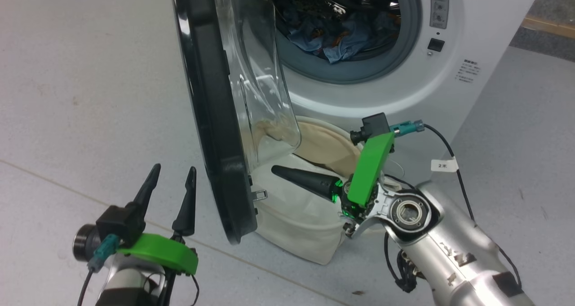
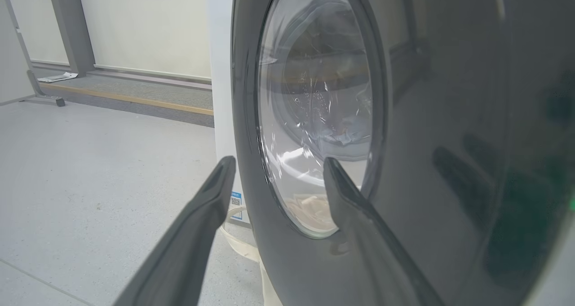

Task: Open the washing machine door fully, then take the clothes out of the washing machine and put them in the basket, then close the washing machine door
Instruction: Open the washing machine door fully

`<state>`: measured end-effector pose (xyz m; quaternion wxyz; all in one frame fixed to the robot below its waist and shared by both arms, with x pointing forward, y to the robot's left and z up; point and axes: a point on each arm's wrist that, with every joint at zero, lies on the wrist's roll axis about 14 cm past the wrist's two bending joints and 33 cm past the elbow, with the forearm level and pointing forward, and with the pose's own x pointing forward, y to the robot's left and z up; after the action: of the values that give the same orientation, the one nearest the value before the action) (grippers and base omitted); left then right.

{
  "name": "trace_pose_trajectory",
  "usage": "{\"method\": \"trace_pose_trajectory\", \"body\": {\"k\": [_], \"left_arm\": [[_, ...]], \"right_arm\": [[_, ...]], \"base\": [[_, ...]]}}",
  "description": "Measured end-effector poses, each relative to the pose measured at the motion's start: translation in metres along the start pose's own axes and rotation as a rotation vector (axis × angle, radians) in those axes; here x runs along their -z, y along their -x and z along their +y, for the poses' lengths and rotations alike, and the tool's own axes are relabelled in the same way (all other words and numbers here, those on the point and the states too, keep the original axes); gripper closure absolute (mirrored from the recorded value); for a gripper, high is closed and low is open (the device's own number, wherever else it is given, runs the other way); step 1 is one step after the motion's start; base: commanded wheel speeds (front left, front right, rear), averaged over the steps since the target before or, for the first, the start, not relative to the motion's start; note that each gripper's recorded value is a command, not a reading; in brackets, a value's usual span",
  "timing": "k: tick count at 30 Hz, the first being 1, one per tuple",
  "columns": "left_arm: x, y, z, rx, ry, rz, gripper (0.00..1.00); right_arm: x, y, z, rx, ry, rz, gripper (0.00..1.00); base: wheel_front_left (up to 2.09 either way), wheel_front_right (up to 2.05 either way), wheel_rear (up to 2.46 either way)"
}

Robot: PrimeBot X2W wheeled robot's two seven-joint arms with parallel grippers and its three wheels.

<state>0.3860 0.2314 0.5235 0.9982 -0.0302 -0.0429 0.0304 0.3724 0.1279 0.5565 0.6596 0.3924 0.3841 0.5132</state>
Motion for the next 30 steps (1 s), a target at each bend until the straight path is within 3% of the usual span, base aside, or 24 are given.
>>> {"method": "trace_pose_trajectory", "body": {"k": [21,22,23,24,25,30], "left_arm": [[-0.002,0.012,0.014,-0.039,-0.008,-0.001,0.0],[-0.003,0.011,0.014,-0.037,-0.009,-0.001,0.0],[-0.003,0.011,0.014,-0.036,-0.011,-0.001,0.0],[-0.003,0.011,0.015,-0.035,-0.014,-0.001,0.0],[-0.003,0.01,0.015,-0.035,-0.014,-0.002,0.0],[-0.008,0.008,0.022,-0.036,-0.027,-0.012,0.0]], "right_arm": [[0.029,-0.031,0.02,-0.058,-0.044,0.018,1.0],[0.028,-0.031,0.02,-0.057,-0.043,0.008,0.95],[0.026,-0.03,0.02,-0.056,-0.042,-0.004,0.31],[0.025,-0.03,0.02,-0.054,-0.04,-0.011,0.04],[0.024,-0.029,0.02,-0.051,-0.034,-0.017,0.0],[0.013,-0.021,0.018,-0.016,0.038,-0.083,0.0]], "base": [[0.0,0.0,0.0],[0.0,0.0,0.0],[0.0,0.0,0.0],[0.0,0.0,0.0],[0.0,0.0,0.0],[0.0,0.0,0.0]]}}
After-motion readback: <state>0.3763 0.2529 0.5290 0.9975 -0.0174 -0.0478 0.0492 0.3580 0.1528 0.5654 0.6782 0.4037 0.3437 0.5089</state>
